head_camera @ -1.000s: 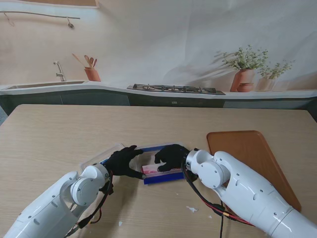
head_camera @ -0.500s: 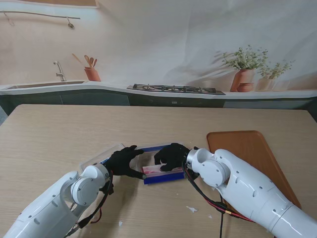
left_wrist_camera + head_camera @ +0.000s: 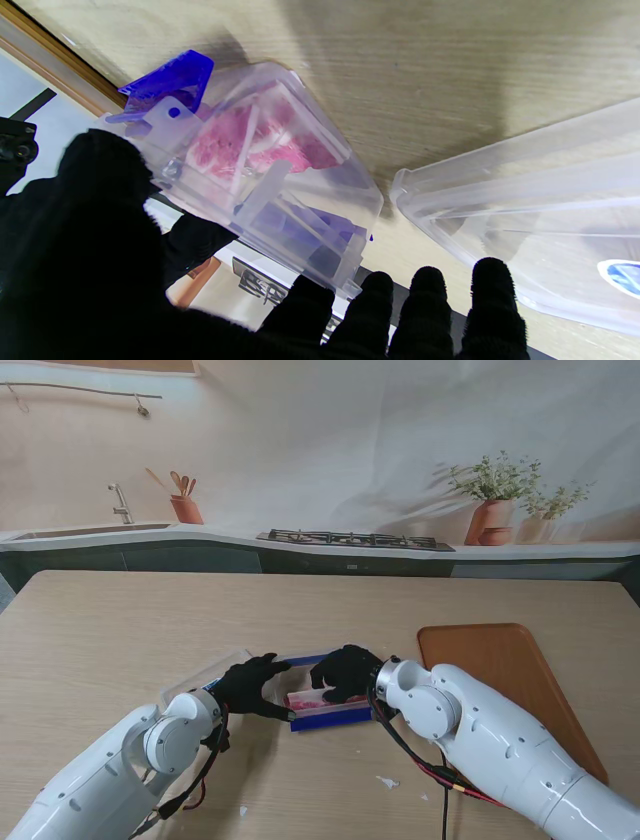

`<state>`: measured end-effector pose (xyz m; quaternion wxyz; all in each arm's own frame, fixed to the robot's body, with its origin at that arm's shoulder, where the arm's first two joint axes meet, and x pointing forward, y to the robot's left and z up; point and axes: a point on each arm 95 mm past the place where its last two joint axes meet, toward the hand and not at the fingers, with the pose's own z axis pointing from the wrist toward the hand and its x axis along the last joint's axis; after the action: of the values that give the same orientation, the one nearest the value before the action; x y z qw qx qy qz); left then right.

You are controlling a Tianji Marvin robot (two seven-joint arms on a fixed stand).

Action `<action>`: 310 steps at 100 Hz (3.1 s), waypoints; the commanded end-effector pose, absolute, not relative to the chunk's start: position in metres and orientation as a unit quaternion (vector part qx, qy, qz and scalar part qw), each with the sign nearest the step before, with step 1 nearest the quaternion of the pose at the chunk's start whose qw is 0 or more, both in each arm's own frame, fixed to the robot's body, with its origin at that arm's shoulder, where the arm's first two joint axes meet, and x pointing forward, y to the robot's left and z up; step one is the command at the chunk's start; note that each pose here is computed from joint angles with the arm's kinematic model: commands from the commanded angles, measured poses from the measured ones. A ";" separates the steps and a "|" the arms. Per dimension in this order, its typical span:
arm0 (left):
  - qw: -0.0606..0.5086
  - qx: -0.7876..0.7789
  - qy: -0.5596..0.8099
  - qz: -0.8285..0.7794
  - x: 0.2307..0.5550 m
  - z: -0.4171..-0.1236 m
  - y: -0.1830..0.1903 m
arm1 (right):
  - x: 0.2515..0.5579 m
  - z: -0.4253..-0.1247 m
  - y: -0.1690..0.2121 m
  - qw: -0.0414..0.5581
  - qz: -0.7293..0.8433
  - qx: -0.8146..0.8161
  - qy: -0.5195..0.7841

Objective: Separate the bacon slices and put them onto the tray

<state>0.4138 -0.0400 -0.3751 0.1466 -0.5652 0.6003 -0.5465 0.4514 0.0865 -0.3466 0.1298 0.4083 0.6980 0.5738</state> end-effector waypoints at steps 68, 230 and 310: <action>0.139 -0.563 0.617 -0.532 0.406 -0.389 -0.041 | 0.447 -0.306 0.088 0.195 0.625 0.418 0.630; 0.144 -0.561 0.619 -0.530 0.407 -0.389 -0.043 | 0.440 -0.337 -0.116 0.461 0.539 0.364 0.603; 0.142 -0.564 0.621 -0.525 0.410 -0.391 -0.040 | 0.468 -0.360 -0.147 0.518 0.501 0.375 0.583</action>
<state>0.4170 -0.0415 -0.3760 0.1517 -0.5543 0.6088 -0.5469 0.4654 -0.1455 -0.3594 0.5109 0.3752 0.5838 0.5074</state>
